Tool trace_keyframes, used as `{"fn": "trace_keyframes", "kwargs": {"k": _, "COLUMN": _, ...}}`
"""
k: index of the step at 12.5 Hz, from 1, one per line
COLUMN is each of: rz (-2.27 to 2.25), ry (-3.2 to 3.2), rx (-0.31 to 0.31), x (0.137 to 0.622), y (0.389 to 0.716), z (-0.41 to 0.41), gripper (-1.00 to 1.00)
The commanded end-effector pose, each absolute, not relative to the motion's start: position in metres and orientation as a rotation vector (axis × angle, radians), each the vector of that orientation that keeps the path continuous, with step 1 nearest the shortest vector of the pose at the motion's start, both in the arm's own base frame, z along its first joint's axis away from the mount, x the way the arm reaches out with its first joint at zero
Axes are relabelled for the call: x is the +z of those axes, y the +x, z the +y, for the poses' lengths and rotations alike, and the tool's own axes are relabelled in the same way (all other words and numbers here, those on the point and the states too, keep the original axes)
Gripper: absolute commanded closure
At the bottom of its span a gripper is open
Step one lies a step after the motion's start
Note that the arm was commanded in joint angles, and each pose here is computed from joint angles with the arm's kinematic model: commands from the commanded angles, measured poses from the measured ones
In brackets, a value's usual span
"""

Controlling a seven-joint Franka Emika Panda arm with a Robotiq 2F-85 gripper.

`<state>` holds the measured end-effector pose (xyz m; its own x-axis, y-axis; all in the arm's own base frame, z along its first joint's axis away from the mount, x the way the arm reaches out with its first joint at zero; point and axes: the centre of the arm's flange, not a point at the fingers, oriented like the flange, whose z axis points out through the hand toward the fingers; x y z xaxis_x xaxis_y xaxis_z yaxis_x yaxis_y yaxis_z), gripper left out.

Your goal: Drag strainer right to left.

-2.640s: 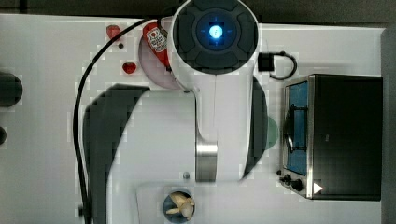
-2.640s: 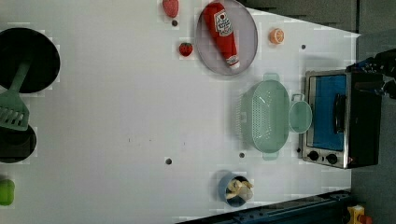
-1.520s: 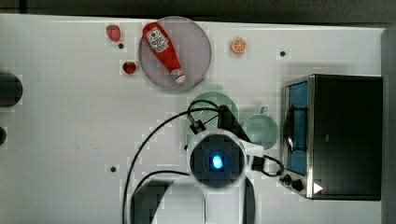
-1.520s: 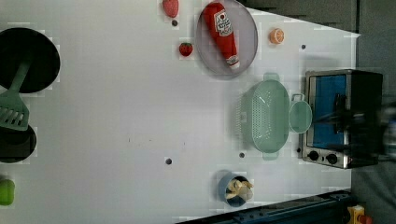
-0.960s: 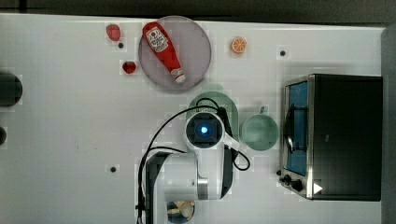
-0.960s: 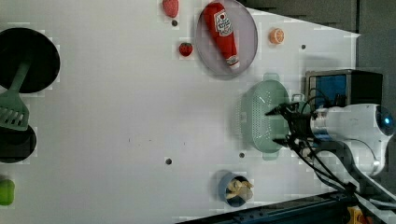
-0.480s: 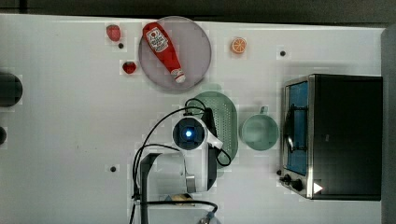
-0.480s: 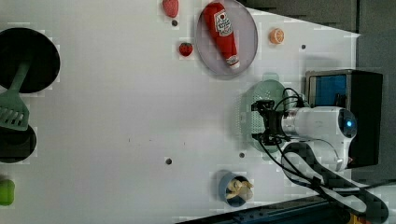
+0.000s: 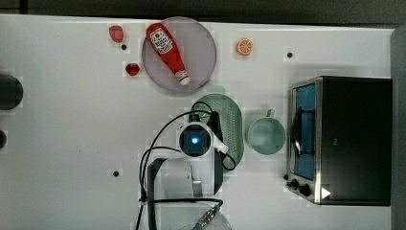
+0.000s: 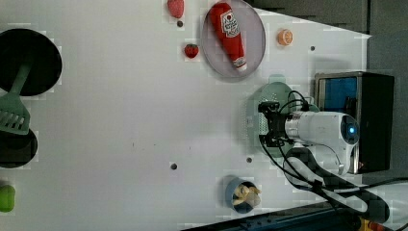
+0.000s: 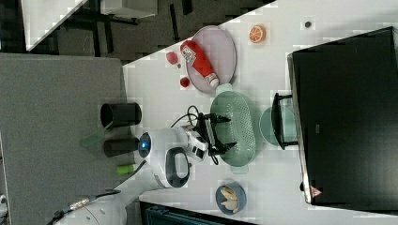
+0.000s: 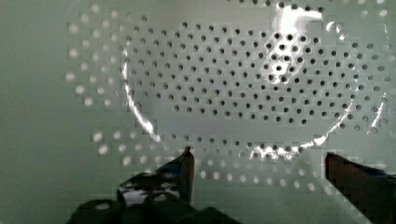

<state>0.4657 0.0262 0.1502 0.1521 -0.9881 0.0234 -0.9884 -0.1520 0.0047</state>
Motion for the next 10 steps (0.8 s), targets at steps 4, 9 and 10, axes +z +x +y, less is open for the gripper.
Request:
{"fn": "trace_keyframes", "kwargs": {"k": 4, "rz": -2.077, "ry": 2.359, "rx": 0.004, "x": 0.157, "y": 0.464, "z": 0.088, "gripper": -1.00}}
{"fn": "trace_keyframes", "kwargs": {"k": 9, "rz": -2.122, "ry": 2.284, "rx": -0.024, "x": 0.154, "y": 0.461, "z": 0.126, "gripper": -1.00}}
{"fn": "trace_keyframes", "kwargs": {"k": 10, "rz": -2.122, "ry": 2.272, "rx": -0.032, "x": 0.154, "y": 0.462, "z": 0.136, "gripper": -1.00}}
